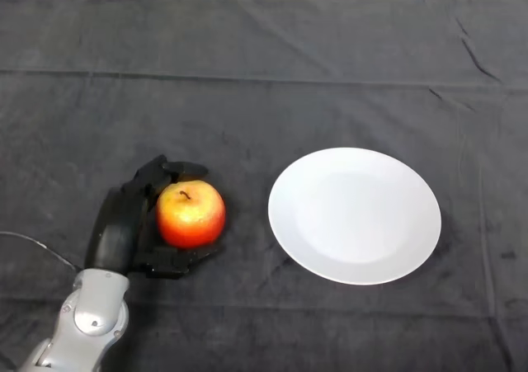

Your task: Move the apple to the plate

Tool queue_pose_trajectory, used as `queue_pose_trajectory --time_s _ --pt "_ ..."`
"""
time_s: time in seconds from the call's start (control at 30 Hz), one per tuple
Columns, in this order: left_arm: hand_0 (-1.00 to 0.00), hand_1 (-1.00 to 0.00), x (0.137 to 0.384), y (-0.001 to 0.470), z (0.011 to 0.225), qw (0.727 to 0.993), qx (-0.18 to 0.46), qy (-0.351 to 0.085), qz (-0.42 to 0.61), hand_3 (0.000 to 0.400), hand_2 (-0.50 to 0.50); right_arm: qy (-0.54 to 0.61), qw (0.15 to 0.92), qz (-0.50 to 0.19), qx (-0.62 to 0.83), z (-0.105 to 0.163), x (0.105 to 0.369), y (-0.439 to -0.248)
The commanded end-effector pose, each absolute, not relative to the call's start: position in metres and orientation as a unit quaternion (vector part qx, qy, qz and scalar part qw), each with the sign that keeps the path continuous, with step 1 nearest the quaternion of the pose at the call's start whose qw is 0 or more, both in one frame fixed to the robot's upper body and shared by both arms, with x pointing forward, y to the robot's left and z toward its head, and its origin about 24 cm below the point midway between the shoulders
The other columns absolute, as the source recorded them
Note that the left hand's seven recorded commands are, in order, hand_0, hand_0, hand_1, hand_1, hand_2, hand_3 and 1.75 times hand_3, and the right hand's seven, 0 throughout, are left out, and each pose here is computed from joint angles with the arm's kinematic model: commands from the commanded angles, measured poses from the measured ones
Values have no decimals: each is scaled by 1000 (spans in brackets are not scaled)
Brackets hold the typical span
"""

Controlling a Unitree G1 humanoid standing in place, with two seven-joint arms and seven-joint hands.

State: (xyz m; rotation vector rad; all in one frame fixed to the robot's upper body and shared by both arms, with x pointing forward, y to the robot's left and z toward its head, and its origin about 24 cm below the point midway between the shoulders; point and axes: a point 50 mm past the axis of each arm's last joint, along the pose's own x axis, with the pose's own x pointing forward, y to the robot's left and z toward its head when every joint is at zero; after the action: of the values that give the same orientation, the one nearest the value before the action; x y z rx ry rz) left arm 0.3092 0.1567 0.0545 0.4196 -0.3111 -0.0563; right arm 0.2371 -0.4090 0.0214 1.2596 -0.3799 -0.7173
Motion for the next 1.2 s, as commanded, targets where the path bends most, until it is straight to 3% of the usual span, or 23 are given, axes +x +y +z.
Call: queue_pose_trajectory --time_s 0.03,0.47,1.2 --pt "-1000 -1000 308 165 60 958 234 -164 -24 400 0 -189 734 -327 565 27 233 -415" --pt "-1000 -1000 308 140 75 953 226 -199 -36 400 0 -188 734 -327 565 27 233 -415" --pt "-1000 -1000 304 81 71 948 213 -211 -111 400 0 -188 734 -327 564 27 233 -415"
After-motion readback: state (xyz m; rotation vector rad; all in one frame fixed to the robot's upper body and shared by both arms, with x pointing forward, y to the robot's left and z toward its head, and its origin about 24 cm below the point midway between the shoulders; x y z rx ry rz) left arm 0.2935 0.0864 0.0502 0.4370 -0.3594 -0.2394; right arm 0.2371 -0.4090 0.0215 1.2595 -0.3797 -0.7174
